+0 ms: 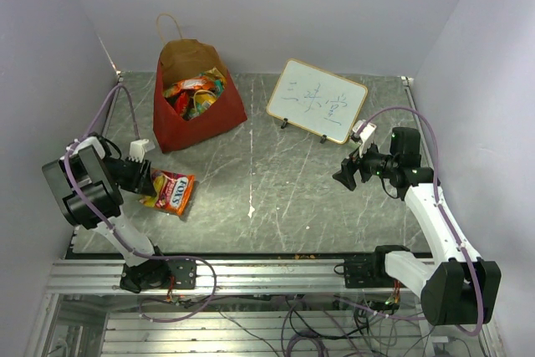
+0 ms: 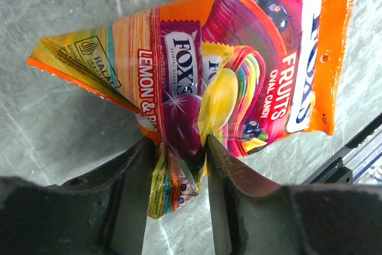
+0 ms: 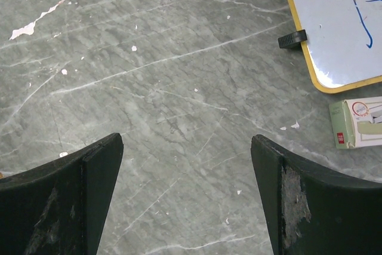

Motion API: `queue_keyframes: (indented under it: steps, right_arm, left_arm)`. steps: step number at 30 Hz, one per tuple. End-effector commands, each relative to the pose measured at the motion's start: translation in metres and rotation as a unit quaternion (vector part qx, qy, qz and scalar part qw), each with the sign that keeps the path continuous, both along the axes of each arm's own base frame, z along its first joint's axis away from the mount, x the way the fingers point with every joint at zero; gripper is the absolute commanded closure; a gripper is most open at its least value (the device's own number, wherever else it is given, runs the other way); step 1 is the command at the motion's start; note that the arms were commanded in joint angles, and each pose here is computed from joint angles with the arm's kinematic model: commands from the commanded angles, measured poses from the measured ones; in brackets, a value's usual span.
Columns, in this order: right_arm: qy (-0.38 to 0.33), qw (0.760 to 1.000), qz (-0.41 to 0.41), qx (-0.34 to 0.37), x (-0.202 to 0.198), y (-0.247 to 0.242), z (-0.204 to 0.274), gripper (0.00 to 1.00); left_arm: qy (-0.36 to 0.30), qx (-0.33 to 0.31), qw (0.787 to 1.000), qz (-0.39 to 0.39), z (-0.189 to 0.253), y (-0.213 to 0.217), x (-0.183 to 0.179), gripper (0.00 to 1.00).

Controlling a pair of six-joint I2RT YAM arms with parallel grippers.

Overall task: Place the snacks into the paper bag
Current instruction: Pick up the snack from the center of the board.

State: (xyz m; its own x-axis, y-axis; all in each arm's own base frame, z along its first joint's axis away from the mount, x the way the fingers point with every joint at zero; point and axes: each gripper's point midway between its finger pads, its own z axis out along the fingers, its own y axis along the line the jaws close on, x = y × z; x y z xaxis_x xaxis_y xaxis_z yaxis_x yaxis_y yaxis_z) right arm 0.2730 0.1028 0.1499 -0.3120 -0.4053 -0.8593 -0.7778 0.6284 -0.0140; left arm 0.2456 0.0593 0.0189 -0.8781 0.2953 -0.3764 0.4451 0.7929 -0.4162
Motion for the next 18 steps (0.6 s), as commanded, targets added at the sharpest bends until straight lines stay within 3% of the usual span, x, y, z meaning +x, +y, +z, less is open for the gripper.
queue_keyframes:
  steps: [1, 8, 18]
  right_arm:
    - [-0.005, 1.0, 0.0, -0.004, 0.001, -0.003, -0.002, 0.11]
    - [-0.004, 1.0, 0.001, -0.004, 0.001, -0.002, -0.003, 0.11]
    - [-0.006, 1.0, 0.001, -0.005, 0.001, -0.003, -0.003, 0.11]
  left_arm:
    - [-0.029, -0.019, 0.999, -0.001, 0.006, -0.011, 0.009, 0.58]
    - [-0.05, -0.015, 0.999, 0.002, 0.028, -0.012, 0.017, 0.92]
    - [-0.096, 0.028, 0.995, -0.019, 0.076, -0.008, 0.02, 0.93]
